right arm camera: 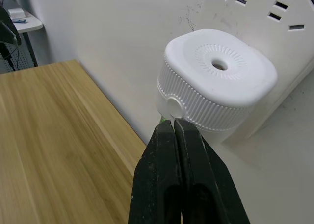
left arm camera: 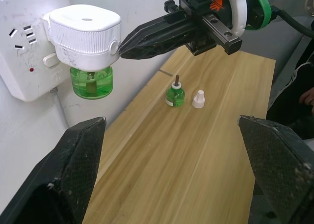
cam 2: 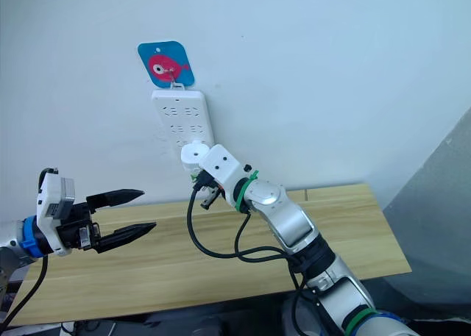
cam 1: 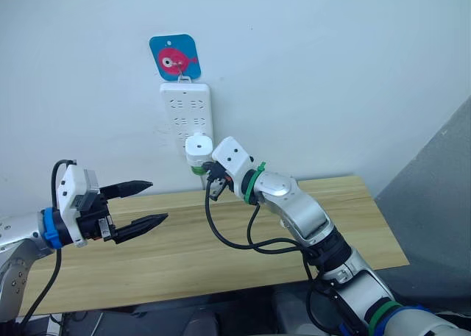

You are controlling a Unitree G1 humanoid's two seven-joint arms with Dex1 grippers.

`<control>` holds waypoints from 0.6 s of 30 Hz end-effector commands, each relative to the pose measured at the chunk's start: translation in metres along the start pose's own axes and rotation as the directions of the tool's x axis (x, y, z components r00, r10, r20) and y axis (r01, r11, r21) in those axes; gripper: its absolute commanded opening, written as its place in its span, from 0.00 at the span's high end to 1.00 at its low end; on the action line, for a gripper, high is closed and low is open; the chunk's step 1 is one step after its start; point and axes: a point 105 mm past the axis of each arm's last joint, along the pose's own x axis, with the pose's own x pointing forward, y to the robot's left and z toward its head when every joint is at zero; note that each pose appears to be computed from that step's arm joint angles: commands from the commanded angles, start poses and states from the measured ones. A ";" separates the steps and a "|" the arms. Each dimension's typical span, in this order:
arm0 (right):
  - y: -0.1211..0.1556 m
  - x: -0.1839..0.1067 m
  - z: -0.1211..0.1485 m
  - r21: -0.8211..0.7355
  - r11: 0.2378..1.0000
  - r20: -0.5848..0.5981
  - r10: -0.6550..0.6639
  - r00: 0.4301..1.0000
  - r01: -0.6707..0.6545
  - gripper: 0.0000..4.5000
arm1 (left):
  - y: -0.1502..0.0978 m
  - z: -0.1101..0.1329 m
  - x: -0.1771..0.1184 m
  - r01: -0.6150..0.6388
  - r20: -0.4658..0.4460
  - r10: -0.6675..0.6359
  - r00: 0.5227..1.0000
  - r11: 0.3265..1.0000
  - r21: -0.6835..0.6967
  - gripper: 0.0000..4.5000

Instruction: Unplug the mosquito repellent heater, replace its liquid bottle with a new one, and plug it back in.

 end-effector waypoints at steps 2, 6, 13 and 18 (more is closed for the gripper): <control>0.000 -0.003 0.023 -0.010 1.000 0.076 0.000 0.997 0.001 0.99 | -0.001 0.009 0.002 0.011 0.012 -0.012 1.000 0.999 0.039 0.00; 0.005 -0.003 0.024 -0.006 1.000 0.071 0.031 0.997 -0.031 0.99 | 0.000 0.011 0.004 0.012 0.011 -0.012 1.000 0.999 0.041 0.00; 0.007 -0.003 0.026 -0.005 0.999 0.080 0.032 0.996 -0.032 0.99 | 0.000 0.012 0.005 0.013 0.009 -0.014 1.000 0.999 0.042 0.00; 0.002 -0.001 0.028 0.005 1.000 0.092 0.003 0.996 -0.003 0.99 | 0.000 0.013 0.006 0.013 0.004 -0.013 1.000 0.999 0.037 0.00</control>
